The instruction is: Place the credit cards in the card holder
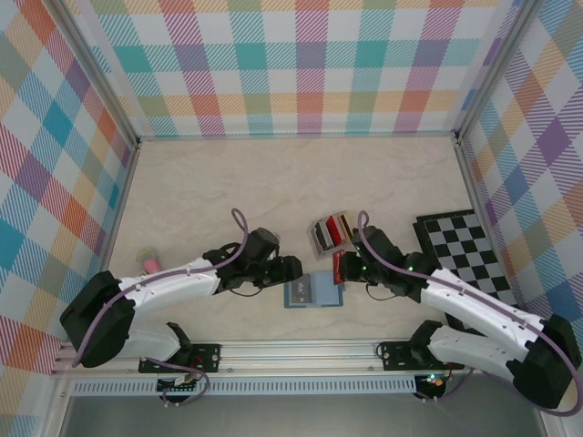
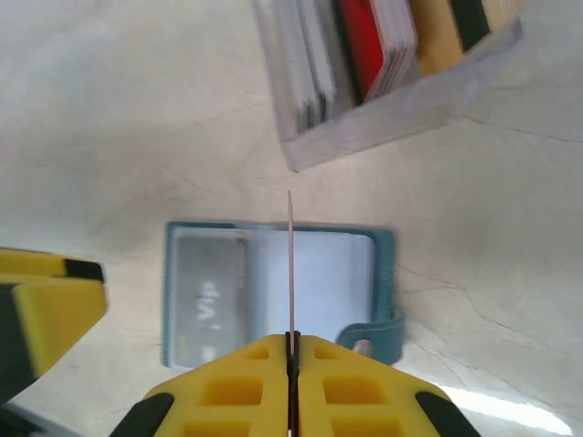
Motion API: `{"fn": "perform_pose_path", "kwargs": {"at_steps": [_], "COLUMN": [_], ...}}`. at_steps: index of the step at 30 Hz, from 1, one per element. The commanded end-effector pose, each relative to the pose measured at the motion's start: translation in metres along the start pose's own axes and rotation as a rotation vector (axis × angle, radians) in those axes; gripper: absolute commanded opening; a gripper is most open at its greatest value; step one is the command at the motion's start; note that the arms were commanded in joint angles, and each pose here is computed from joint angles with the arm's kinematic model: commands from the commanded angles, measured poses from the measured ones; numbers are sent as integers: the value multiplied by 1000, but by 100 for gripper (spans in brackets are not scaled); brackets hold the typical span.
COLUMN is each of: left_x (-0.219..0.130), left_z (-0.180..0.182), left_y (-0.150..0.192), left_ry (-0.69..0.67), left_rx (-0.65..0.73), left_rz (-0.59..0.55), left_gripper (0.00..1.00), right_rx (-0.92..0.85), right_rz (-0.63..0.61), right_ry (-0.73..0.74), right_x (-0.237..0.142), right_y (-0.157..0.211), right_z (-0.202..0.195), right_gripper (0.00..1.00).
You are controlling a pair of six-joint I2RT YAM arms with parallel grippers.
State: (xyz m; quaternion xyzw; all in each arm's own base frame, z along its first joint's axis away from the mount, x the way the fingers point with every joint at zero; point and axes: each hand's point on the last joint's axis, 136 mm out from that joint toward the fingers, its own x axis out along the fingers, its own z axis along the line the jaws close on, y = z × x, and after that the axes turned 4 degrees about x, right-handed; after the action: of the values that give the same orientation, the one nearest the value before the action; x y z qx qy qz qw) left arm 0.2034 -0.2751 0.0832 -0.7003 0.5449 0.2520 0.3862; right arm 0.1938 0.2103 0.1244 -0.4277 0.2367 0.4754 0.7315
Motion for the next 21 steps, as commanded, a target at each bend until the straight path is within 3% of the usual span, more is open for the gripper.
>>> {"fn": "perform_pose_path", "kwargs": {"at_steps": [1, 5, 21], "left_x": [7, 19, 34], "left_z": [25, 28, 41], "left_y": [8, 13, 24], "left_ry": [-68, -57, -81], "left_rx": [-53, -80, -99], "left_rz": [27, 61, 106], "left_gripper": [65, 62, 53], "right_rx": [25, 74, 111], "right_rz": [86, 95, 166], "right_ry": [-157, -223, -203], "right_x": [22, 40, 71], "right_y": [20, 29, 52], "right_z": [21, 24, 8], "right_gripper": [8, 8, 8]}}
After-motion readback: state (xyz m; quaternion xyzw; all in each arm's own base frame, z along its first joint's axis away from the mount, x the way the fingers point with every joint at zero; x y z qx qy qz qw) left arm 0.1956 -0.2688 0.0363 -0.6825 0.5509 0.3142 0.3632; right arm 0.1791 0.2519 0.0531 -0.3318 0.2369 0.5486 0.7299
